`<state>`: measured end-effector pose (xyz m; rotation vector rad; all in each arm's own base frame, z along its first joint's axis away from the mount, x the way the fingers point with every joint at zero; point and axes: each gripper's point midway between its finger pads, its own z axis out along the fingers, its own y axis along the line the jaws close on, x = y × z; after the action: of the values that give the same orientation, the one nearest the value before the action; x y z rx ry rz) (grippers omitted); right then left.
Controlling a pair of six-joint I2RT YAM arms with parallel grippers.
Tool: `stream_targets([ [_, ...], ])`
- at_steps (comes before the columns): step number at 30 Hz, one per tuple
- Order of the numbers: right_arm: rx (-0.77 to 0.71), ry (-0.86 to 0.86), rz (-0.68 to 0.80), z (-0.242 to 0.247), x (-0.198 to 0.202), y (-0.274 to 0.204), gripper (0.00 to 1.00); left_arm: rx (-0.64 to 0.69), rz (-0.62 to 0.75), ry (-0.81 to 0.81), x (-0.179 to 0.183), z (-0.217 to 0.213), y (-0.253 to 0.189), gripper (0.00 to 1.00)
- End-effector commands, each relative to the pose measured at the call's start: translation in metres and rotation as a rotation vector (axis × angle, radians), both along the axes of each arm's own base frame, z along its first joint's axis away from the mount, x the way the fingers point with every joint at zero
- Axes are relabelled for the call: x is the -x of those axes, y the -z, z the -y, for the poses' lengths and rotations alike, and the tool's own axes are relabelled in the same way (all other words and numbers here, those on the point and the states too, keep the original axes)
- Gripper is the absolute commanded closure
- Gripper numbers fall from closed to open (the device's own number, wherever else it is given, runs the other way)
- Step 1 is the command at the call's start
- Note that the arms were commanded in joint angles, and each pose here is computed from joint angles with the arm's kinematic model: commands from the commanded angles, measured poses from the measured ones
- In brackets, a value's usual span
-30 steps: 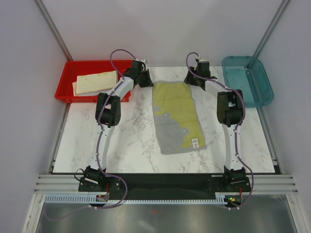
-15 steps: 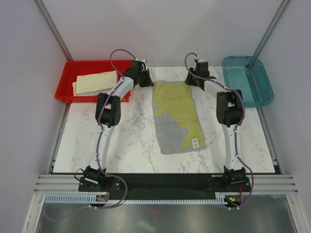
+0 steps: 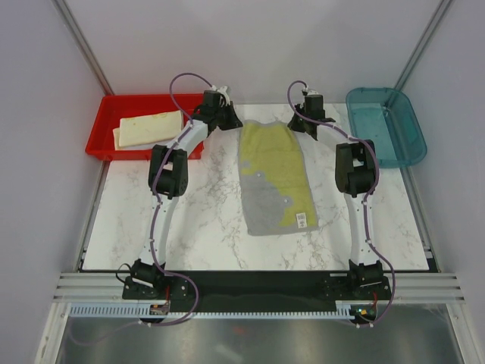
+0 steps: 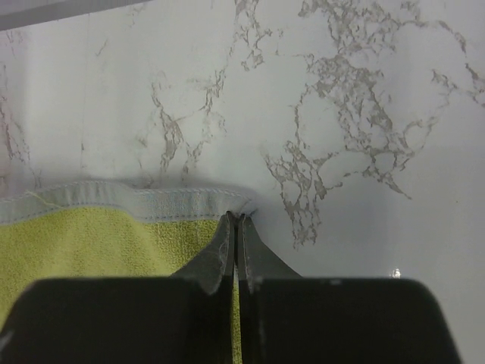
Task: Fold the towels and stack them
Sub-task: Fold the towel
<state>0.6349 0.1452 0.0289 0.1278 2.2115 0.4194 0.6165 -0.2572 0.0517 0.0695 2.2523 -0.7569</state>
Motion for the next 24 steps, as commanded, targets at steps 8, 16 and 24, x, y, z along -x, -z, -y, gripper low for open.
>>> stream_targets([
  [8, -0.092, -0.031, 0.347, 0.018, -0.017, -0.106, 1.0, 0.075, 0.234, 0.105, -0.013, 0.005, -0.086, 0.98],
  [16, -0.13, -0.087, 0.436, 0.03, 0.022, -0.133, 1.0, 0.042, 0.283, 0.212, 0.03, 0.018, -0.121, 0.98],
  [24, -0.143, -0.2, 0.453, 0.024, 0.074, -0.155, 1.0, -0.013, 0.272, 0.261, 0.091, 0.028, -0.128, 0.98],
])
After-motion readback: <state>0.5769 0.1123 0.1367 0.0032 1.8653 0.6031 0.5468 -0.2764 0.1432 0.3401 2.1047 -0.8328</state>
